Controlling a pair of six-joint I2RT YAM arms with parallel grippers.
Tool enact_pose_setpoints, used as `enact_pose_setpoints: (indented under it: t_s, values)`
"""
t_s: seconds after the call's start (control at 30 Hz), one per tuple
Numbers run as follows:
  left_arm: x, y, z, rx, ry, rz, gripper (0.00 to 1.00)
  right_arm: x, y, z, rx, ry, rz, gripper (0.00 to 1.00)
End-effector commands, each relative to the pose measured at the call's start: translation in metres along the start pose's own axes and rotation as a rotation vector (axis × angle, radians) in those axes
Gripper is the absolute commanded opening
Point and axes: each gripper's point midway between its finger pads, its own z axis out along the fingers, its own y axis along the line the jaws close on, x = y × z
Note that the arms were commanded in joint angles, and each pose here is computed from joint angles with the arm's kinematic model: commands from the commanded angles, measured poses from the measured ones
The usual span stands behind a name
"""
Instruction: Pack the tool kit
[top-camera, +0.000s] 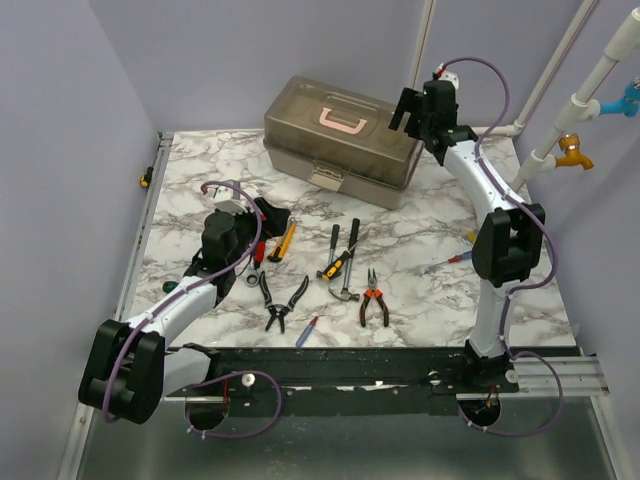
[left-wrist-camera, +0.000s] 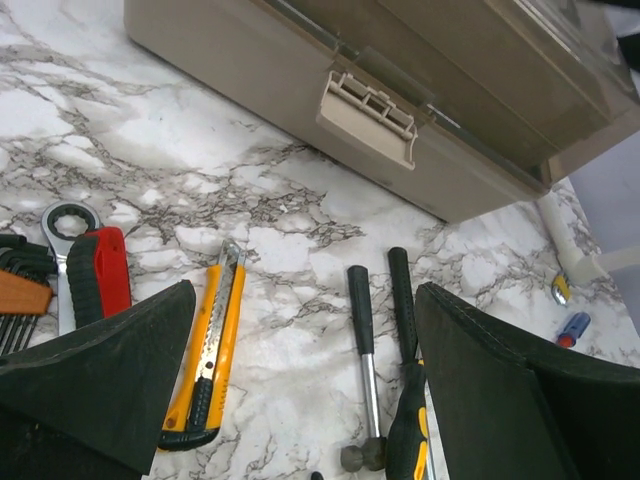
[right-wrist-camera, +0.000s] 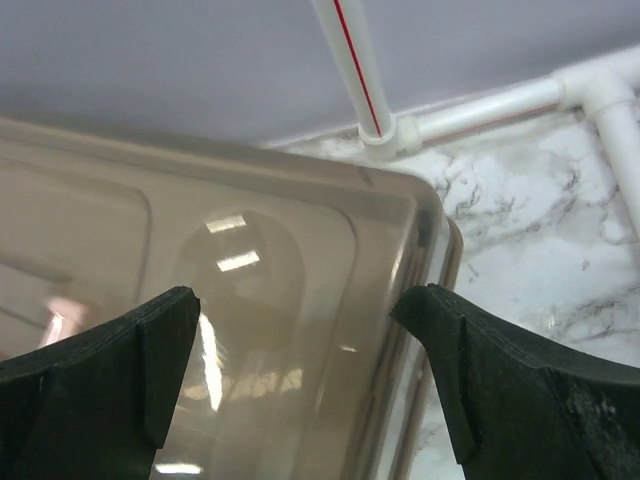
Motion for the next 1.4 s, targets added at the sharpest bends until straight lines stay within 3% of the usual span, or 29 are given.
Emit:
enact_pose_setpoints:
  t_s: [0.0, 0.27, 0.43, 0.6, 0.83, 1.1, 1.2, 1.37]
  values:
    - [-0.007, -0.011, 0.0, 0.056, -0.041, 0.016, 0.93, 0.148, 0.036, -0.033, -0.126, 0.371, -0.014, 1.0]
    - [-0.004, -0.012, 0.005, 0.057, -0.016, 0.01, 0.94, 0.198, 0.103, -0.139, -0.206, 0.294, 0.036, 1.0]
    - [-0.003, -0.005, 0.008, 0.016, -0.004, -0.001, 0.94, 0.152, 0.09, -0.161, -0.136, 0.152, 0.017, 1.0]
    - [-0.005, -0.003, 0.008, -0.008, -0.001, -0.012, 0.95, 0.1, 0.092, -0.158, -0.123, 0.119, -0.113, 1.0]
    - [-0.013, -0.004, 0.003, -0.01, -0.046, -0.021, 0.96, 0.096, 0.122, -0.129, -0.291, 0.2, -0.267, 1.0]
    - [0.0, -0.027, 0.024, 0.159, -0.014, -0.038, 0.98, 0.148, 0.134, -0.072, -0.322, 0.384, -0.326, 1.0]
    - [0.005, -0.035, 0.031, 0.211, 0.015, -0.032, 0.99, 0.183, 0.129, -0.079, -0.367, 0.487, -0.315, 1.0]
    - [0.017, -0.041, 0.046, 0.248, 0.084, -0.018, 0.98, 0.205, 0.119, -0.107, -0.442, 0.467, -0.229, 1.0]
